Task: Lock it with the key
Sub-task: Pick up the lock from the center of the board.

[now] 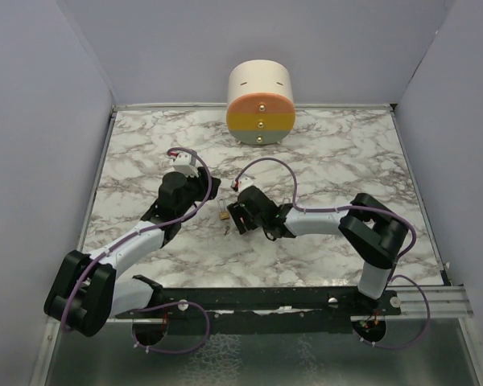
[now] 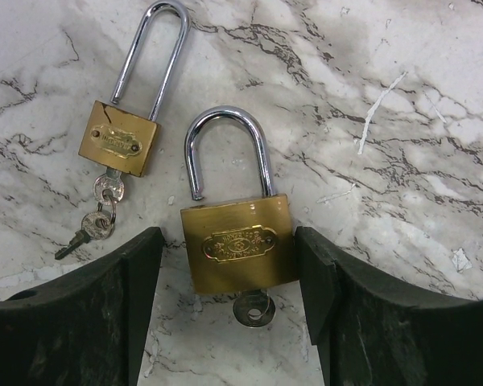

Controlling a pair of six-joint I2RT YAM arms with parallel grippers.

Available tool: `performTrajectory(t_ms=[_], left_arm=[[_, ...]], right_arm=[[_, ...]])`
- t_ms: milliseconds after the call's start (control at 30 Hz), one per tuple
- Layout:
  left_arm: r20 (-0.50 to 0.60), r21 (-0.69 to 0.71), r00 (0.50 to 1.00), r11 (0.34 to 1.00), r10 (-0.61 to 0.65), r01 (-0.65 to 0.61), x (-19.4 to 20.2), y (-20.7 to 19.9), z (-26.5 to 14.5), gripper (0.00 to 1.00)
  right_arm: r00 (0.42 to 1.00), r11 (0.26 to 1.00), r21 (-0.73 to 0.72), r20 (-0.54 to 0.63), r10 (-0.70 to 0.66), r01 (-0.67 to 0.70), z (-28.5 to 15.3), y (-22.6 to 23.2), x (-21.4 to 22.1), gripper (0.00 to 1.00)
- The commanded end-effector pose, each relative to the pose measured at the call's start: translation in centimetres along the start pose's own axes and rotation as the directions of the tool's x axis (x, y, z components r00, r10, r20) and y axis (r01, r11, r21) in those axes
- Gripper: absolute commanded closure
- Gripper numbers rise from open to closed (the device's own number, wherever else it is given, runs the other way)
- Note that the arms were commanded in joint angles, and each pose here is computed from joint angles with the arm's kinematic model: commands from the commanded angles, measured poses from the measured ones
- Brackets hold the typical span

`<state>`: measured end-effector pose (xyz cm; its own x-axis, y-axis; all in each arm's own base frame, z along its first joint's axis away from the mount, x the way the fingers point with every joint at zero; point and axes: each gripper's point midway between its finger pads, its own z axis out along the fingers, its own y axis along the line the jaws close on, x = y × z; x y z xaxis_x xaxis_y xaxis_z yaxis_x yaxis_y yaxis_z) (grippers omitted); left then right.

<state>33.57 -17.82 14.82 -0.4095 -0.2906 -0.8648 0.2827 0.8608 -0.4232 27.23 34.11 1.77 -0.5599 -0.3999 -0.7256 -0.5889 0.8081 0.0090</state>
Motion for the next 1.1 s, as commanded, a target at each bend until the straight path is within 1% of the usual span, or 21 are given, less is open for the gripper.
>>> performTrajectory(t_ms=[0,133,200,233,267,300,333,367,533,600,700,800,900,933,1000,1067], left_arm=[[0.043,0.000,0.999,1.000,-0.011,0.011,-1.5,-0.3,-0.1,0.57],[0.042,0.001,0.999,1.000,-0.011,0.011,-1.5,-0.3,0.0,0.57],[0.041,0.001,0.999,1.000,-0.011,0.011,-1.5,-0.3,0.0,0.57],[0.042,0.000,0.999,1.000,-0.011,0.011,-1.5,-0.3,0.0,0.57],[0.042,0.000,0.999,1.000,-0.011,0.011,-1.5,-0.3,0.0,0.57],[0.043,0.000,0.999,1.000,-0.011,0.011,-1.5,-0.3,0.0,0.57],[0.042,0.000,0.999,1.000,-0.011,0.011,-1.5,-0.3,0.0,0.57],[0.044,-0.001,0.999,1.000,-0.010,0.010,-1.6,-0.3,-0.1,0.57],[0.052,-0.001,0.999,1.000,-0.004,0.004,-1.8,-0.3,-0.2,0.57],[0.057,-0.001,0.998,1.000,-0.004,0.004,-2.0,-0.3,-0.3,0.57],[0.060,0.005,0.998,1.000,-0.002,0.002,-2.2,-0.5,-0.2,0.57],[0.060,0.006,0.998,1.000,-0.002,0.002,-2.3,-0.5,-0.3,0.57],[0.062,0.008,0.998,1.000,0.003,-0.003,-2.4,-0.6,-0.3,0.57],[0.066,0.007,0.998,1.000,0.005,-0.006,-2.6,-0.6,-0.4,0.57],[0.068,0.008,0.998,1.000,0.015,-0.015,-2.8,-0.7,-0.5,0.57],[0.073,0.005,0.997,1.000,0.024,-0.024,-3.1,-0.7,-0.7,0.57]], right_arm=[[0.912,0.994,0.061,-0.407,-0.056,0.088,-2.0,-2.0,12.4,0.35],[0.906,0.995,0.062,-0.421,-0.050,0.084,-1.9,-2.0,12.8,0.39],[0.902,0.994,0.063,-0.428,-0.050,0.085,-1.9,-1.9,12.9,0.48],[0.898,0.994,0.067,-0.438,-0.051,0.089,-1.8,-2.0,13.1,0.57],[0.895,0.993,0.072,-0.444,-0.051,0.093,-1.7,-2.1,13.2,0.70],[0.891,0.992,0.081,-0.450,-0.049,0.096,-1.6,-2.2,13.2,0.86],[0.888,0.990,0.095,-0.457,-0.046,0.101,-1.6,-2.4,13.3,0.96],[0.886,0.989,0.106,-0.461,-0.045,0.105,-1.5,-2.4,13.4,0.99],[0.901,0.980,0.149,-0.430,-0.056,0.131,-1.6,-2.9,12.4,0.99],[0.914,0.976,0.171,-0.402,-0.057,0.137,-1.8,-3.2,11.3,0.99],[0.943,0.968,0.210,-0.326,-0.067,0.141,-2.3,-3.7,8.6,0.99],[0.975,0.966,0.226,-0.208,-0.076,0.123,-3.1,-3.8,4.9,0.99],[0.993,0.970,0.217,-0.074,-0.093,0.108,-4.1,-3.5,1.0,0.99],[0.995,0.974,0.206,0.003,-0.097,0.094,-4.5,-3.3,-1.0,0.99],[0.989,0.980,0.179,0.108,-0.104,0.083,-5.5,-2.8,-3.6,0.99],[0.969,0.987,0.133,0.217,-0.119,0.092,-6.7,-2.1,-6.0,0.99]])
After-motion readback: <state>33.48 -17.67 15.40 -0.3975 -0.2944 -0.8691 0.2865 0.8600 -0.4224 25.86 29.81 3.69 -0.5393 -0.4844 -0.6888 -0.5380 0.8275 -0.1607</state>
